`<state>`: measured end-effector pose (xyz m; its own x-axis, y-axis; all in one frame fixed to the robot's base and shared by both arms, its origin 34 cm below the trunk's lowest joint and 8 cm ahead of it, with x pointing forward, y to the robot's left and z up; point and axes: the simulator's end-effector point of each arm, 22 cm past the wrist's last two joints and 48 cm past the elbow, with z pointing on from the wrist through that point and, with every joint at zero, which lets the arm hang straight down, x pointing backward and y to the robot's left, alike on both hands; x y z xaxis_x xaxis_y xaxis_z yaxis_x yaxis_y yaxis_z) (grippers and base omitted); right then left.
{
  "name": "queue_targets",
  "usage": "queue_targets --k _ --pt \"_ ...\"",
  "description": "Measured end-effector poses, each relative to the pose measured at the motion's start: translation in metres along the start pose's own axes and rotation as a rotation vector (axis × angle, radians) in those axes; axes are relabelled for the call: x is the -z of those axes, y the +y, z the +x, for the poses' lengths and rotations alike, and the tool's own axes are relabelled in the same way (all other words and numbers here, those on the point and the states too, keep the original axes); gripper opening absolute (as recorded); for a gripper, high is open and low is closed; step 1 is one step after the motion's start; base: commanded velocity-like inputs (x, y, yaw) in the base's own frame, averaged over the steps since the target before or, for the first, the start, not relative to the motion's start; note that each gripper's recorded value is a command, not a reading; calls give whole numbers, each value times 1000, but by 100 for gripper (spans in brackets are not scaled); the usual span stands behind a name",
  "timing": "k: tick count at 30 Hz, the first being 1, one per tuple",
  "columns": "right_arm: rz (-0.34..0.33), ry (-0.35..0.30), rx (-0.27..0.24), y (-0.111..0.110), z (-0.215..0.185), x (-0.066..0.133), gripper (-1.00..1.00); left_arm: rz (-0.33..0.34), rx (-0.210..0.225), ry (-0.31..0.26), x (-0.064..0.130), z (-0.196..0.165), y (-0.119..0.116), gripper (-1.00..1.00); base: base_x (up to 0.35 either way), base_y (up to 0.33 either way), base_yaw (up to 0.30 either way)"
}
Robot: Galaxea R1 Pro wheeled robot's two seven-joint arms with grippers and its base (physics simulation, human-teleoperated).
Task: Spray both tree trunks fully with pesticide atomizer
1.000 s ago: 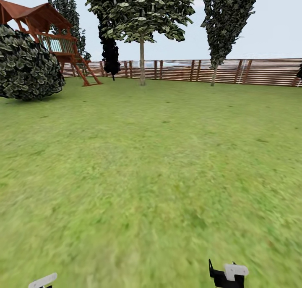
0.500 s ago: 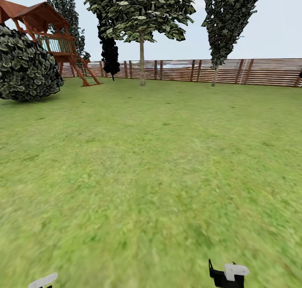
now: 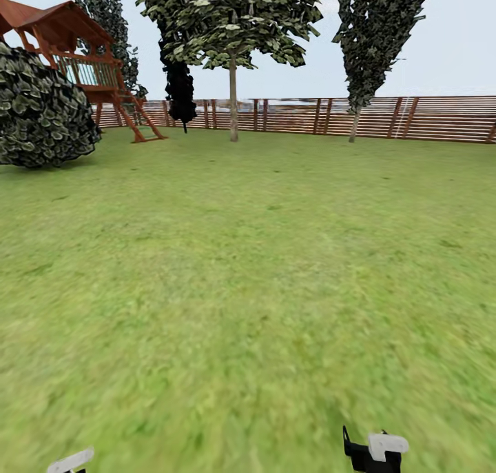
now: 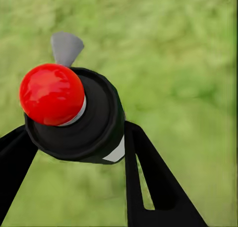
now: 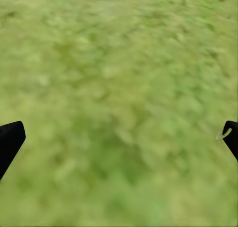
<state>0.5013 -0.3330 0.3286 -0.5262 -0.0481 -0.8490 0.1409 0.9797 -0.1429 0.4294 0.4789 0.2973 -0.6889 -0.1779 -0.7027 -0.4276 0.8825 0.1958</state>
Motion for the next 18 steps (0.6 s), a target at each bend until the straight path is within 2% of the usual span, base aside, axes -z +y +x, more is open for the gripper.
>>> queue_targets --k 14,16,18 --pt "3 2 -1 -1 1 0 100 0 0 0 0 0 0 -100 340 0 0" --pt "0 8 -4 1 3 1 100 0 0 0 0 0 0 -100 340 0 0" --pt "-22 43 -21 14 17 7 100 0 0 -1 0 0 0 -100 340 0 0"
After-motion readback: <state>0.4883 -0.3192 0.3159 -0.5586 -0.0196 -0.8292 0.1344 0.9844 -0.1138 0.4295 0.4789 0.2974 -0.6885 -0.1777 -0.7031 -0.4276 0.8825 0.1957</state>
